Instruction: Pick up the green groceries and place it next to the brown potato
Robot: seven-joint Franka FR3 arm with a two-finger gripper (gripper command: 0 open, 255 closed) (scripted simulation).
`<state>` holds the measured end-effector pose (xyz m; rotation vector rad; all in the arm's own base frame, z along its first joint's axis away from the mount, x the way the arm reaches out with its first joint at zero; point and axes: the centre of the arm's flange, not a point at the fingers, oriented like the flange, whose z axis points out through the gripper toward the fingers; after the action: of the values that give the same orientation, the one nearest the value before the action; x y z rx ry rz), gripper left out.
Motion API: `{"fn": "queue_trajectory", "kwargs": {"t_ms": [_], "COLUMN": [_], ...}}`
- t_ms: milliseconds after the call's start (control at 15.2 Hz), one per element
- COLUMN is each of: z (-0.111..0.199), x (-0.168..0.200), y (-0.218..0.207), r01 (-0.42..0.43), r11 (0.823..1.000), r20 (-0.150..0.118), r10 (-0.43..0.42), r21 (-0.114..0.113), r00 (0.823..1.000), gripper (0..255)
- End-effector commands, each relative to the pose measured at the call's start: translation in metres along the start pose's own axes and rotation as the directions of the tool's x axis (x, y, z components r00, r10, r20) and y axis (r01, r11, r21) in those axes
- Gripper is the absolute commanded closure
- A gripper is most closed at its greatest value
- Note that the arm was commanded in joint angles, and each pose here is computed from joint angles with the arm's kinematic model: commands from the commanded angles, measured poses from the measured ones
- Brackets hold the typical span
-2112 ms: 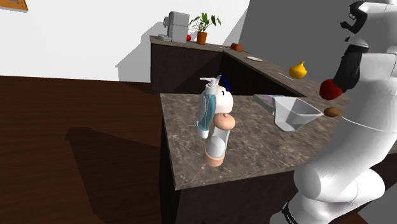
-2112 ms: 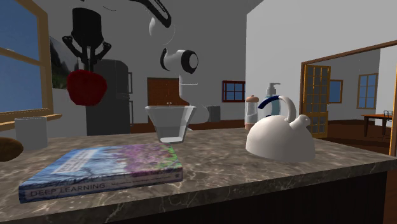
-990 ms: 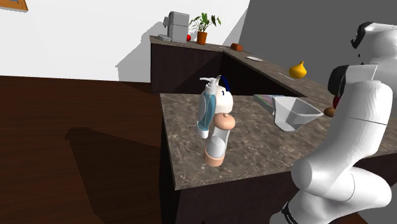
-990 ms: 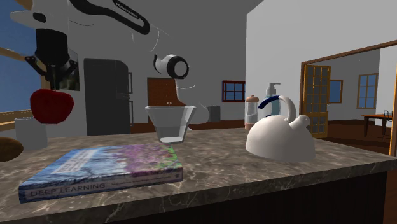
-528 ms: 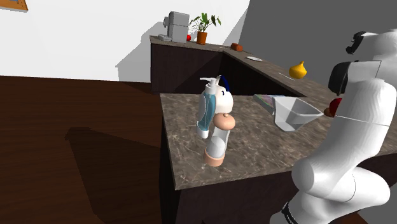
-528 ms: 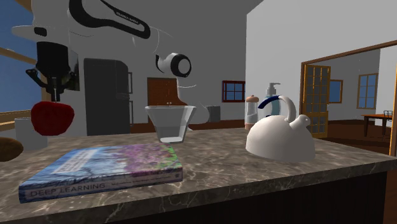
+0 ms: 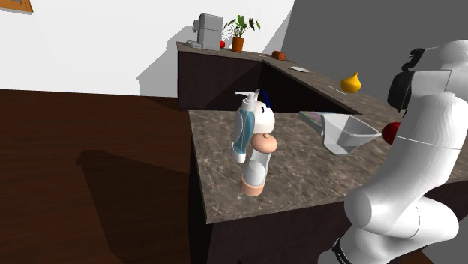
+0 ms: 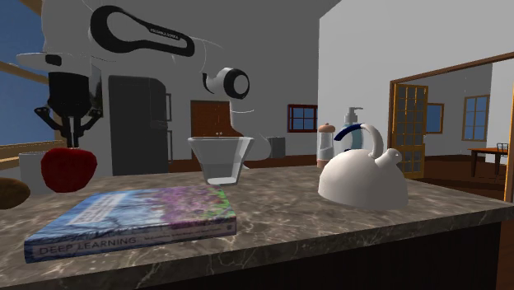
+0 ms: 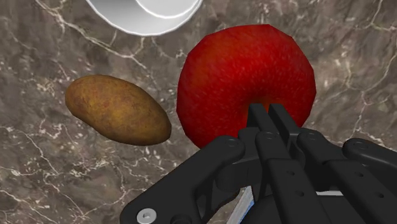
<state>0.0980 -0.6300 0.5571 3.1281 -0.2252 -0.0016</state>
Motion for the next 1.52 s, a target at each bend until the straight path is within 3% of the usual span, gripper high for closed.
{"fn": "queue_trajectory", "kwargs": {"t_ms": [0, 396, 462, 792, 1056, 1452], "z": [0.002, 0.002, 0.002, 0.002, -0.048, -0.048], "x": [-0.001, -0.001, -0.001, -0.001, -0.001, -0.001], "y": [0.000, 0.000, 0.000, 0.000, 0.000, 0.000], "r01": [0.000, 0.000, 0.000, 0.000, 0.000, 0.000], "r11": [1.000, 1.000, 1.000, 1.000, 1.000, 1.000], "r20": [0.000, 0.000, 0.000, 0.000, 0.000, 0.000], "r10": [0.000, 0.000, 0.000, 0.000, 0.000, 0.000], "r21": [-0.001, -0.001, -0.001, -0.001, -0.001, -0.001], "r00": [1.000, 1.000, 1.000, 1.000, 1.000, 1.000], "gripper": [255, 255, 0, 0, 0, 0]}}
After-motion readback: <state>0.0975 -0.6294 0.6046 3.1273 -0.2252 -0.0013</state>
